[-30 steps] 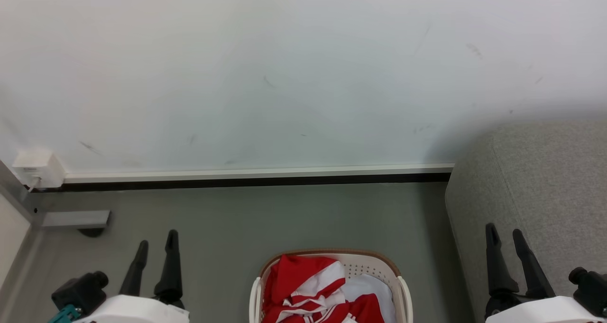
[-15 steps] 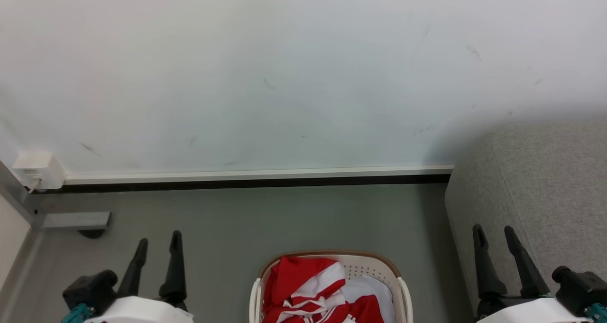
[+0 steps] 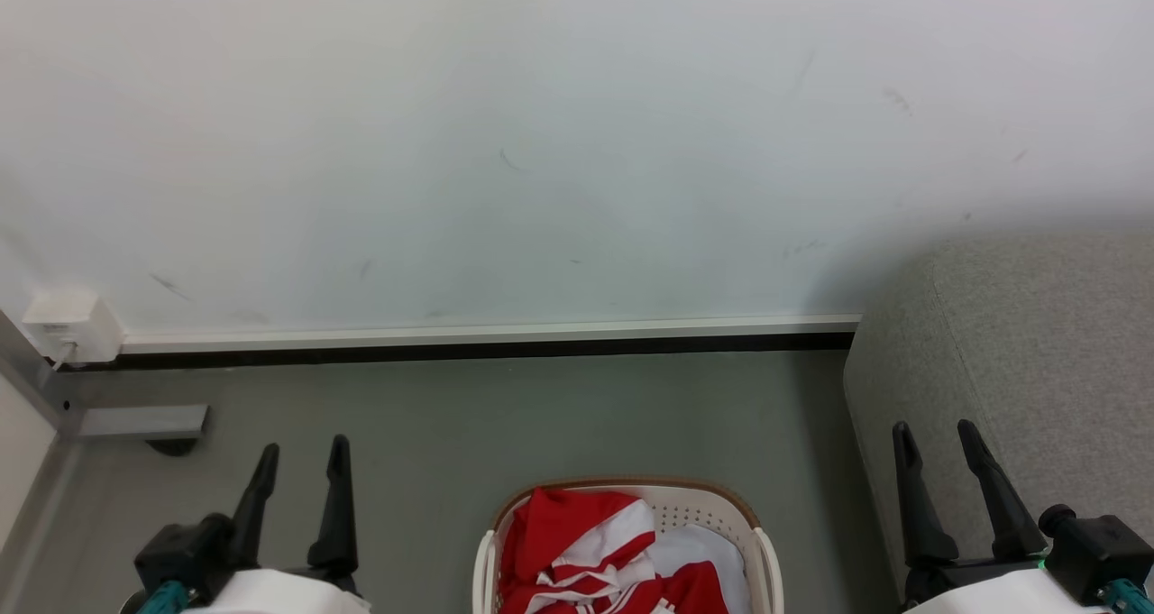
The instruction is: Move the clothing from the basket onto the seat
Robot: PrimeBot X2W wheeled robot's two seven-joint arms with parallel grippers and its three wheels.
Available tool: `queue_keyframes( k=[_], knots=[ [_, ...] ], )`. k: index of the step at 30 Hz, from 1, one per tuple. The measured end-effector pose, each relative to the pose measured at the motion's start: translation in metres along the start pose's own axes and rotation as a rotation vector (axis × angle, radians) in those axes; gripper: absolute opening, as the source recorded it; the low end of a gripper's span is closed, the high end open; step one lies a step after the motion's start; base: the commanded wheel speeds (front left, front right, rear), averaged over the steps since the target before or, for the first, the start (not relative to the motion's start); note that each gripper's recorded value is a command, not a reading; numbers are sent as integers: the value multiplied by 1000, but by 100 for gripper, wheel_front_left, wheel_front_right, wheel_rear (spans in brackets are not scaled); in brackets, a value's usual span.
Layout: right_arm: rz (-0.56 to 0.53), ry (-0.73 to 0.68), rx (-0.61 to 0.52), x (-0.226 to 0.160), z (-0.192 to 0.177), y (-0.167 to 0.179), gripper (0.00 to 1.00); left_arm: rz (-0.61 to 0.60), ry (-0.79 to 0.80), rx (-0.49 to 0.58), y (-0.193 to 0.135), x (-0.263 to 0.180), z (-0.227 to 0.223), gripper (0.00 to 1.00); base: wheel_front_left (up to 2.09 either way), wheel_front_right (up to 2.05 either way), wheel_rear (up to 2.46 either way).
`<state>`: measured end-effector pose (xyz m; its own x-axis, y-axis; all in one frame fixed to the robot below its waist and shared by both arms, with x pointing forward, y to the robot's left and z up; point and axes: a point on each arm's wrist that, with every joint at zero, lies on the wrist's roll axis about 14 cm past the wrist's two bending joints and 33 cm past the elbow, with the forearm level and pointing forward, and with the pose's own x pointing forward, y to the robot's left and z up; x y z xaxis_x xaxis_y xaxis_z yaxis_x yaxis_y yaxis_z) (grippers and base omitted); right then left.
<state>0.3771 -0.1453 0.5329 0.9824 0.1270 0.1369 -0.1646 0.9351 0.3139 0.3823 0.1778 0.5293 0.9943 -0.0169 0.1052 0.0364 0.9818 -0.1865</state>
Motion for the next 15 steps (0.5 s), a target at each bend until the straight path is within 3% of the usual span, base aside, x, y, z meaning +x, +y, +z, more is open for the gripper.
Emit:
queue_keyframes(
  k=[15],
  knots=[
    [20, -28, -81, 0, 5, 3, 100, -28, -24, 115, -3, 0, 3, 100, 0, 0, 0]
  ],
)
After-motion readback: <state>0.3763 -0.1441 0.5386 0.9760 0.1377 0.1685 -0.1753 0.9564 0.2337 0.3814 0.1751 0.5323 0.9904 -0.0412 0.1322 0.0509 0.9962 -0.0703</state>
